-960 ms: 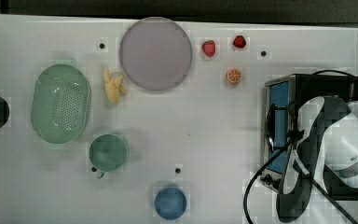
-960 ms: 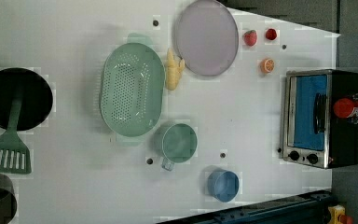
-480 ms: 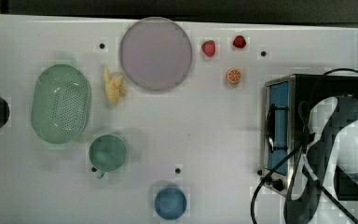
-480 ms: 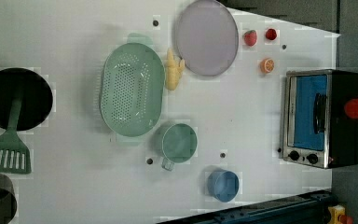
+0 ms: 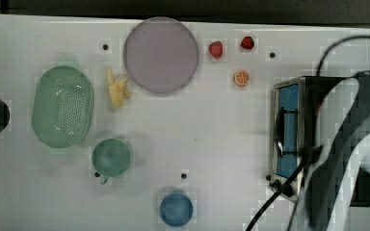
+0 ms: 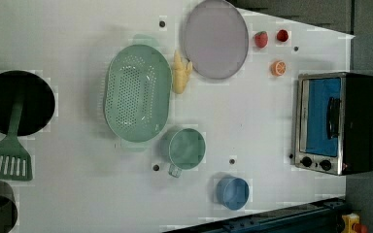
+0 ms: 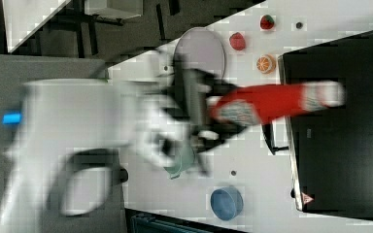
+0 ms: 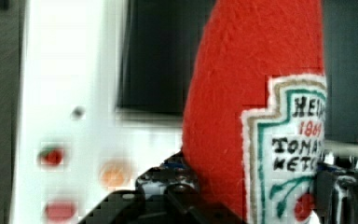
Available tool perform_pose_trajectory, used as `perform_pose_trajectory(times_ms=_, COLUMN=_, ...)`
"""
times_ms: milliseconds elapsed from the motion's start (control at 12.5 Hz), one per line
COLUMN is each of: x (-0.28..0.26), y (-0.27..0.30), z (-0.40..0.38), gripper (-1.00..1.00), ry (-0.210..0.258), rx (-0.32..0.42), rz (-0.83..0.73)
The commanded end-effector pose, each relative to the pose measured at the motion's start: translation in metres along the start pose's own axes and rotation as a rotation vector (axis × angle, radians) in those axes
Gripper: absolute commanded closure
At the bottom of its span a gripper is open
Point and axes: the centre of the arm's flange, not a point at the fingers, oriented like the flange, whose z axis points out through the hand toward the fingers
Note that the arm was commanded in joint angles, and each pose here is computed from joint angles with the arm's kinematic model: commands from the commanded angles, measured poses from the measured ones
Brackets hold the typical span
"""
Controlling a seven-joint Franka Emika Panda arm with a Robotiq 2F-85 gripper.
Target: Pick Ketchup from oven and place it on table.
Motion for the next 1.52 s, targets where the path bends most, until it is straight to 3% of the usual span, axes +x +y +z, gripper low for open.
perform_pose_trajectory(times_ms=80, x=-0.137, y=-0.057, z=-0.077, gripper=-0.27, ry=-0.038, rx=0.081, rz=-0.253)
perform_pose_trajectory(times_ms=400, x=-0.250, y=-0.083, z=-0.068, gripper=-0.26, ry=-0.104, rx=0.008, rz=-0.459)
perform_pose_trajectory(times_ms=640, x=-0.302, y=-0.088, z=-0.032, gripper=-0.26, ry=-0.136, rx=-0.055, rz=-0.546)
perform_pose_trajectory(times_ms=960, x=-0.315, y=-0.080, z=0.045, gripper=-0.27, ry=-0.126, rx=-0.115, rz=-0.568)
perform_pose_trajectory(times_ms=1520, x=-0.313, y=-0.037, z=0.218, gripper=-0.27, ry=-0.102, rx=-0.087, rz=-0.533)
